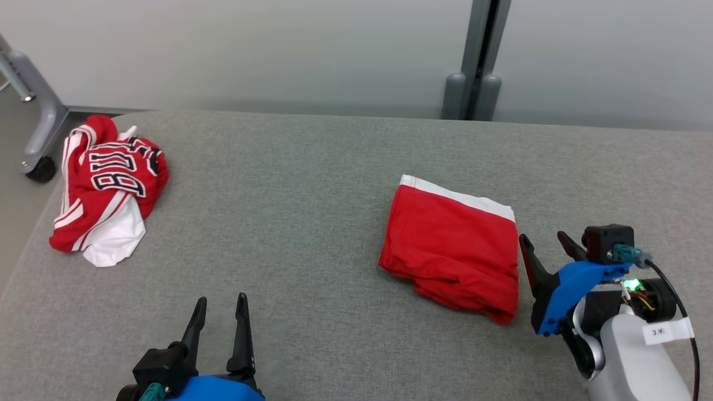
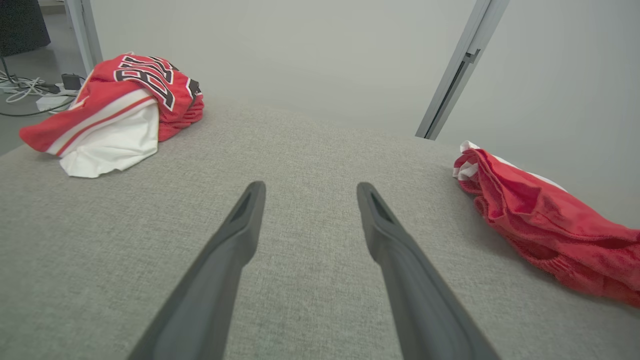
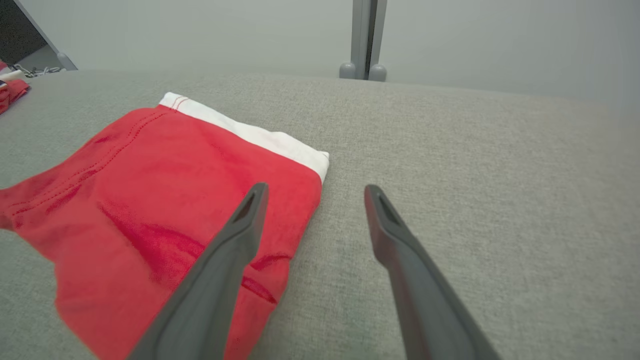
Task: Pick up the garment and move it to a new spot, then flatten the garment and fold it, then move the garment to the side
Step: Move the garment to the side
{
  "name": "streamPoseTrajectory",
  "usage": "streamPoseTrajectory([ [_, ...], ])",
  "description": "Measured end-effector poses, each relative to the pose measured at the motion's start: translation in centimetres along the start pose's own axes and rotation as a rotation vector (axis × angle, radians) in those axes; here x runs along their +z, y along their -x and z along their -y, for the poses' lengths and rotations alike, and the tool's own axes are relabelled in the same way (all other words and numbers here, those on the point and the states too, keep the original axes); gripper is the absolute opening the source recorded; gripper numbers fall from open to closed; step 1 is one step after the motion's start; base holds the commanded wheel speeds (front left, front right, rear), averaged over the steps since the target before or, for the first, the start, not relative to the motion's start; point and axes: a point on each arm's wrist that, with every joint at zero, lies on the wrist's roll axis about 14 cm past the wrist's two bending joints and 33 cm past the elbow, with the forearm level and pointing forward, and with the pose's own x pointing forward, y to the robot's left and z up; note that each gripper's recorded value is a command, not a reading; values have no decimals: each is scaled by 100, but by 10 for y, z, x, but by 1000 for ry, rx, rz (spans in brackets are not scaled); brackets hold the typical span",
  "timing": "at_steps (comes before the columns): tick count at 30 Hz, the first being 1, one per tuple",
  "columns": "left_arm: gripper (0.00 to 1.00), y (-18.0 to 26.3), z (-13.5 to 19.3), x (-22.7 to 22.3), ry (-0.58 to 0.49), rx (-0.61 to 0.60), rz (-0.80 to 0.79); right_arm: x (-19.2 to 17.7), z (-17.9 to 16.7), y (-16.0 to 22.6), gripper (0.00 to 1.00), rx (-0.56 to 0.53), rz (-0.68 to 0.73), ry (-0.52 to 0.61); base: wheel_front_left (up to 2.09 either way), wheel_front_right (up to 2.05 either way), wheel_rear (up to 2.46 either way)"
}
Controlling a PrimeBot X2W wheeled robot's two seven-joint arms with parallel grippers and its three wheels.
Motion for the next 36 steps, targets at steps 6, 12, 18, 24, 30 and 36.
streamPoseTrajectory([
  [6,100,9,-18,-2,15,70,-3,-23,-4,-23,100,10,-194,14,0,0,0],
  [12,100,17,-34,-5,17,129,-11,-56,-18,-31,100,50,-381,-28,0,0,0],
  [18,100,17,-36,-10,16,139,-28,-65,-29,-38,29,83,-425,-95,0,0,0],
  [24,100,2,-23,-15,-7,85,-51,-57,-25,-46,0,86,-350,-112,0,0,0],
  [30,100,-32,11,-20,-32,-46,-64,-46,26,-42,0,-7,-270,-91,0,0,0],
  [36,100,-68,69,-36,-34,-238,-96,-39,113,-11,0,-196,-211,-76,0,0,0],
])
